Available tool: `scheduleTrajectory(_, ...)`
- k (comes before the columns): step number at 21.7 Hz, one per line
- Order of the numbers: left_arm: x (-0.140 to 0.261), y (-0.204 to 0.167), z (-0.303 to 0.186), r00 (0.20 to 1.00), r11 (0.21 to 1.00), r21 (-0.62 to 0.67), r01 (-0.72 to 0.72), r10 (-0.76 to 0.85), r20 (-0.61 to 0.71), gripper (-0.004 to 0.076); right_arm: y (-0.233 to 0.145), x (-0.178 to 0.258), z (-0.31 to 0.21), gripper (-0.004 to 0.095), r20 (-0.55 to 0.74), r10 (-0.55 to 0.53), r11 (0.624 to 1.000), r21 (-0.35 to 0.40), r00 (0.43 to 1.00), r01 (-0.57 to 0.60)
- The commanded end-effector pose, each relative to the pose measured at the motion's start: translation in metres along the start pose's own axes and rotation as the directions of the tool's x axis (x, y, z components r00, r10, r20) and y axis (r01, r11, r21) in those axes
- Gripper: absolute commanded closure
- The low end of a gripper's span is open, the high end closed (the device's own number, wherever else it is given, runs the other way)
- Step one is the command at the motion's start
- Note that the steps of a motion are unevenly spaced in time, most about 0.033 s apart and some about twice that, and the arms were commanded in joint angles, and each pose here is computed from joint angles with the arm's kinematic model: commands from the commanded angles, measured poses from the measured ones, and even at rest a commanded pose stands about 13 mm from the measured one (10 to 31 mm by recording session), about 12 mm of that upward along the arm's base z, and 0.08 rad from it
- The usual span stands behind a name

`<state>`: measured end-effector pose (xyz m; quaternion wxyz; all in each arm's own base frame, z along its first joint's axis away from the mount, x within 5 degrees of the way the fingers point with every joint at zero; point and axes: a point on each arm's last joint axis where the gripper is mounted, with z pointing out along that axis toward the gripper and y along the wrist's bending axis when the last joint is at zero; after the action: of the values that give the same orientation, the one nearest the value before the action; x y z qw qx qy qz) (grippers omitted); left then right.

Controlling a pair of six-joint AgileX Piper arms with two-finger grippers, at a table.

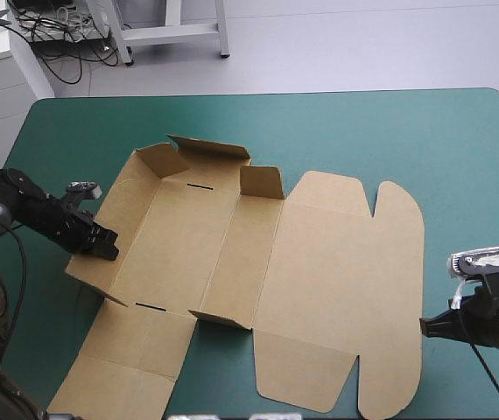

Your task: Fold the box

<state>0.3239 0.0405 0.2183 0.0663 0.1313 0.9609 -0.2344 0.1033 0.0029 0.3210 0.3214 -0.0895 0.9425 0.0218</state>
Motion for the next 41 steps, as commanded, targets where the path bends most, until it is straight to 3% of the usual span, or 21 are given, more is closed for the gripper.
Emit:
scheduleTrajectory(1,0.002,-0.013,-0.015,1.0,1.0,0.014,-0.027,0.027,-0.008,0.0734,0.0,-0.008,-0.006,0.0928,0.065,-0.009,1.0,0.008,0.998,0.008)
scheduleTrajectory(7,-0.011,-0.024,-0.014,0.994,0.992,-0.057,-0.11,0.11,-0.009,0.0734,0.0,-0.008,-0.006,0.0928,0.064,-0.009,1.0,0.007,0.998,0.008)
scheduleTrajectory(11,-0.047,-0.069,-0.015,0.944,0.922,-0.208,-0.326,0.331,-0.014,0.0734,0.0,-0.008,-0.006,0.0928,0.064,-0.009,1.0,0.007,0.998,0.008)
scheduleTrajectory(14,-0.08,-0.124,-0.027,0.842,0.783,-0.379,-0.493,0.538,0.017,0.0734,0.0,-0.008,-0.006,0.0928,0.064,-0.009,1.0,0.007,0.998,0.008)
scheduleTrajectory(18,-0.104,-0.204,-0.042,0.618,0.505,-0.574,-0.645,0.786,-0.003,0.0734,0.0,-0.008,-0.006,0.0928,0.064,-0.009,1.0,0.007,0.998,0.008)
scheduleTrajectory(21,-0.103,-0.262,-0.04,0.439,0.321,-0.638,-0.7,0.898,-0.03,0.0734,0.0,-0.008,-0.006,0.0928,0.064,-0.009,1.0,0.007,0.998,0.008)
scheduleTrajectory(24,-0.094,-0.302,-0.031,0.291,0.162,-0.673,-0.721,0.953,-0.082,0.0734,0.0,-0.008,-0.006,0.0928,0.064,-0.009,1.0,0.007,0.998,0.008)
scheduleTrajectory(28,-0.085,-0.332,-0.026,0.201,0.045,-0.723,-0.689,0.971,-0.131,0.0734,0.0,-0.008,-0.006,0.0928,0.064,-0.009,1.0,0.007,0.998,0.008)
scheduleTrajectory(34,-0.071,-0.371,-0.02,0.132,-0.006,-0.811,-0.585,0.986,-0.103,0.0734,0.0,-0.008,-0.006,0.0928,0.064,-0.009,1.0,0.007,0.998,0.008)
scheduleTrajectory(41,-0.039,-0.397,0.027,0.025,-0.089,-0.873,-0.48,0.993,-0.115,0.0734,0.0,-0.008,-0.006,0.0928,0.065,-0.007,1.0,0.004,0.998,0.007)
